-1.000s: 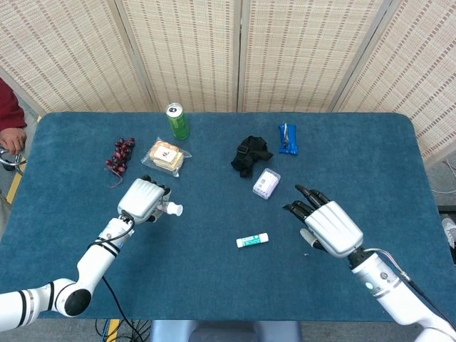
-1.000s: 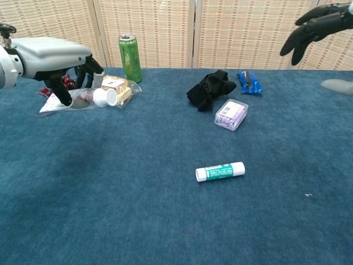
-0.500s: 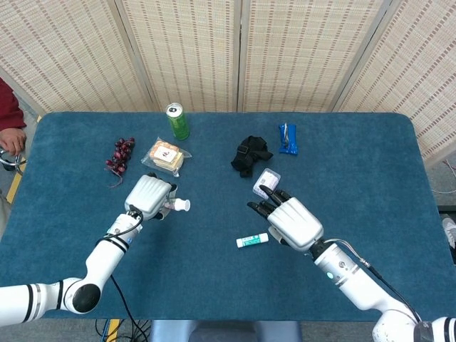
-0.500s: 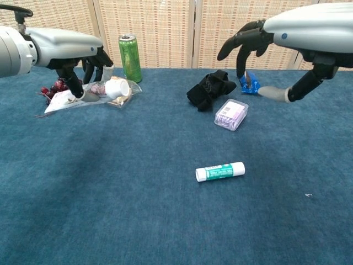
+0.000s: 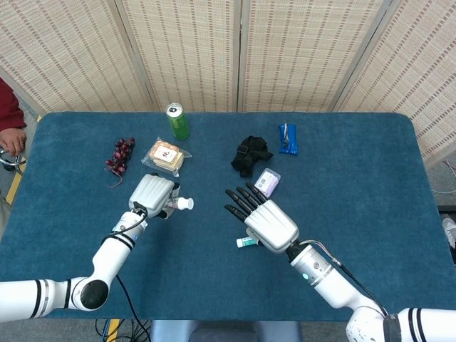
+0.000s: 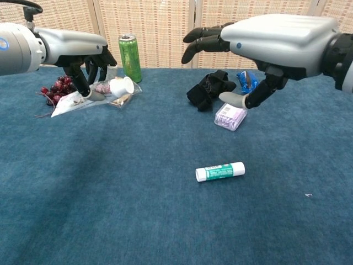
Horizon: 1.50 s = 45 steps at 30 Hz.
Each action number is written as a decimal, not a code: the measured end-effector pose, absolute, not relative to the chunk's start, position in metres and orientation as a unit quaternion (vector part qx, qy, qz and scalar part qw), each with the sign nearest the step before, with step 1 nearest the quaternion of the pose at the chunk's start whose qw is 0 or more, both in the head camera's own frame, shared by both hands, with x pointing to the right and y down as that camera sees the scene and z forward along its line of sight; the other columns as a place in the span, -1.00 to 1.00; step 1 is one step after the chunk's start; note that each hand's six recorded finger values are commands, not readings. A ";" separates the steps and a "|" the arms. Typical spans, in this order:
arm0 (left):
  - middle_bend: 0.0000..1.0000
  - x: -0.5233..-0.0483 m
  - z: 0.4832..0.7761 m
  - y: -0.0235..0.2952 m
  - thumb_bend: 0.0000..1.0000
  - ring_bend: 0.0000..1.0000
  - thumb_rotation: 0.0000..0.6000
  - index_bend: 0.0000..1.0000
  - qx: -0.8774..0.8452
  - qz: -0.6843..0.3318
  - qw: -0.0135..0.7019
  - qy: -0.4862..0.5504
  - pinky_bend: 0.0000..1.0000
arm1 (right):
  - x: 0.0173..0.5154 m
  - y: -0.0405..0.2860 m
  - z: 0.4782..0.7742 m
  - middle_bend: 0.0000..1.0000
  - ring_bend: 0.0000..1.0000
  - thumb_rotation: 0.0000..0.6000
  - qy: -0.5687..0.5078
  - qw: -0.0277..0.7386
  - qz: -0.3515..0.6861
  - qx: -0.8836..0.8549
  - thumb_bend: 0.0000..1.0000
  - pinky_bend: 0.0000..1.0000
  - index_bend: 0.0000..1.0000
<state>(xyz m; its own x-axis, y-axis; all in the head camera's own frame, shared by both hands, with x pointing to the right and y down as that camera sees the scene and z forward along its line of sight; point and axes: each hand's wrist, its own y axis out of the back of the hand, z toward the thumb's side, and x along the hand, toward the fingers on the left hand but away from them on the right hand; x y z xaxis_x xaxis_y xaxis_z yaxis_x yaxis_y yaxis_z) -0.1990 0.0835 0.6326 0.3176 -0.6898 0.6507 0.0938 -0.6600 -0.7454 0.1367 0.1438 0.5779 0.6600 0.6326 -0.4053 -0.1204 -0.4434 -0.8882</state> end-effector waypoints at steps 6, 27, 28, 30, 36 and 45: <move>0.47 -0.194 0.632 0.084 -0.34 -0.04 1.00 0.22 -0.737 -0.549 0.339 0.204 -0.44 | 0.126 0.144 0.585 -1.00 -1.00 1.00 -0.180 0.503 0.370 -0.760 -0.30 -1.00 -0.63; 0.47 -0.172 0.625 0.088 -0.34 -0.03 1.00 0.22 -0.754 -0.539 0.318 0.200 -0.44 | 0.097 0.148 0.608 -1.00 -1.00 1.00 -0.185 0.508 0.351 -0.764 -0.30 -1.00 -0.63; 0.47 -0.171 0.625 0.088 -0.34 -0.03 1.00 0.22 -0.754 -0.539 0.317 0.200 -0.44 | 0.096 0.148 0.609 -1.00 -1.00 1.00 -0.184 0.508 0.350 -0.765 -0.30 -1.00 -0.63; 0.47 -0.170 0.625 0.089 -0.34 -0.03 1.00 0.22 -0.755 -0.539 0.317 0.200 -0.44 | 0.094 0.149 0.610 -1.00 -1.00 1.00 -0.183 0.508 0.348 -0.766 -0.30 -1.00 -0.63; 0.47 -0.166 0.624 0.090 -0.34 -0.03 1.00 0.22 -0.755 -0.538 0.319 0.198 -0.44 | 0.089 0.151 0.612 -1.00 -1.00 1.00 -0.181 0.506 0.343 -0.770 -0.30 -1.00 -0.63; 0.47 -0.159 0.622 0.092 -0.34 -0.03 1.00 0.22 -0.756 -0.536 0.324 0.193 -0.44 | 0.083 0.152 0.616 -1.00 -1.00 1.00 -0.177 0.504 0.339 -0.774 -0.30 -1.00 -0.63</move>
<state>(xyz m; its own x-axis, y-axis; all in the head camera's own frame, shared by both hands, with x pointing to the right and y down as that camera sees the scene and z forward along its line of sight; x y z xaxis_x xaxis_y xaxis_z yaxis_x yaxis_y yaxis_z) -0.1593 0.0923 0.6221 0.3519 -0.6387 0.6843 0.0550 -0.7157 -0.6962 0.0833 0.1522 0.6160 0.7070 0.6167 -0.3460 -0.0671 -0.4286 -0.9010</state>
